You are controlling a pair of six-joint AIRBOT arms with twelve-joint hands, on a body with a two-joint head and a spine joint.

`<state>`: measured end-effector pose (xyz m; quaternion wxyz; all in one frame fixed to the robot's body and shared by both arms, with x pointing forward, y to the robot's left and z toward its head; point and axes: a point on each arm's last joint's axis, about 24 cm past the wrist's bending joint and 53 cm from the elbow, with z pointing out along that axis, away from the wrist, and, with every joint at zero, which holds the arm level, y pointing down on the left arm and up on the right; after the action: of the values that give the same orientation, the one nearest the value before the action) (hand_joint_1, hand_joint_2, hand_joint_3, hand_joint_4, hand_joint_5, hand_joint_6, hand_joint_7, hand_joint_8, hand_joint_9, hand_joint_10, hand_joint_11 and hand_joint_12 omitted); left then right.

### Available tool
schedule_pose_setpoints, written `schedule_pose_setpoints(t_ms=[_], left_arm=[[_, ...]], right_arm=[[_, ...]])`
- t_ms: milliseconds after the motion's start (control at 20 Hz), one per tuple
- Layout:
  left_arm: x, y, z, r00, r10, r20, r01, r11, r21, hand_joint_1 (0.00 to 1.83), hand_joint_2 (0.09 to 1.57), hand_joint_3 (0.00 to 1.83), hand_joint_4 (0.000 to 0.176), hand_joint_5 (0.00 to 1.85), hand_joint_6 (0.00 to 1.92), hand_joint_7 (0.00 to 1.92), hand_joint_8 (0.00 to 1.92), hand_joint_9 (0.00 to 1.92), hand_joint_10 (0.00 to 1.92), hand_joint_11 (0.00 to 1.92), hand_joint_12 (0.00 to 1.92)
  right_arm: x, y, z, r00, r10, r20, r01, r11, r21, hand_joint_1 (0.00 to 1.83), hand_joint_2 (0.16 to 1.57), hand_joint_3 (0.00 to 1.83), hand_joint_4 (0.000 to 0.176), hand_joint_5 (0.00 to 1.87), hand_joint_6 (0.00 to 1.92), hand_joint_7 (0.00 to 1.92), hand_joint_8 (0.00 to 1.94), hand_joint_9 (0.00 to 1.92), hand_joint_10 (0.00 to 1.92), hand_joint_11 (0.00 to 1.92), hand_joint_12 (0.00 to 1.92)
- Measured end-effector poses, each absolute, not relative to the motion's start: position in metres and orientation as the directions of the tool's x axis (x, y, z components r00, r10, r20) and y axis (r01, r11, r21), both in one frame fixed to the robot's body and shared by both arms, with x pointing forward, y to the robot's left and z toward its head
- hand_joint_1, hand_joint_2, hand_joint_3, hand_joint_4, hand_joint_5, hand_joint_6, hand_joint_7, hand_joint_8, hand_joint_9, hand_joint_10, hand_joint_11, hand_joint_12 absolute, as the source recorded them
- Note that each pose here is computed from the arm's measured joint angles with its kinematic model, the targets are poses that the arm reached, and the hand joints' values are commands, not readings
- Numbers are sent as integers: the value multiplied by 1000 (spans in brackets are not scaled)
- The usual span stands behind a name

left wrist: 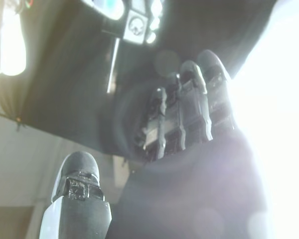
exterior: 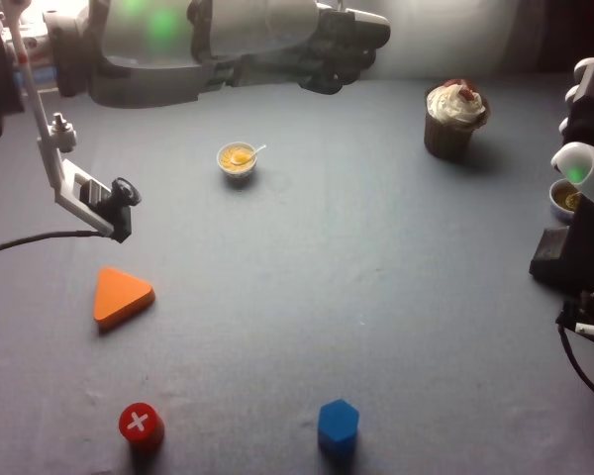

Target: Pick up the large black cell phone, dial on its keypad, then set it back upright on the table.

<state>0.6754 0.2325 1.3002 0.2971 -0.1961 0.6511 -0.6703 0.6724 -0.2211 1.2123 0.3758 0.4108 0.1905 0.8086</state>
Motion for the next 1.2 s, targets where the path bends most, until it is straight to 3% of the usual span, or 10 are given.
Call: schedule_pose_setpoints(t_ms=[150, 700, 850, 1200], left_arm=[[675, 234, 1301, -745, -656, -124, 145, 23, -989, 0, 1148, 1, 36, 184, 0, 203, 1, 211, 3, 0, 439], [668, 225, 1298, -761, -634, -135, 145, 36, -989, 0, 1152, 0, 35, 209, 1, 225, 0, 233, 1, 0, 489], [668, 225, 1296, -760, -634, -146, 149, 48, -988, 0, 1149, 0, 35, 207, 2, 229, 4, 231, 5, 0, 486], [668, 225, 1296, -758, -633, -160, 161, 57, -985, 0, 1151, 1, 34, 206, 1, 218, 3, 231, 7, 0, 441]], right_arm=[[672, -220, 1213, -386, 764, 517, -450, -645, 617, 1386, 1091, 0, 0, 978, 779, 998, 951, 1026, 1149, 1036, 1030], [672, -220, 1213, -385, 764, 518, -450, -645, 618, 1388, 1085, 0, 0, 997, 727, 1018, 919, 1031, 1146, 1042, 1042], [672, -220, 1213, -385, 764, 518, -450, -645, 618, 1385, 1095, 0, 0, 950, 820, 991, 959, 1026, 1144, 1026, 1029], [672, -219, 1211, -383, 762, 522, -450, -647, 615, 1388, 1084, 0, 0, 968, 827, 1010, 904, 1057, 1071, 1054, 942]])
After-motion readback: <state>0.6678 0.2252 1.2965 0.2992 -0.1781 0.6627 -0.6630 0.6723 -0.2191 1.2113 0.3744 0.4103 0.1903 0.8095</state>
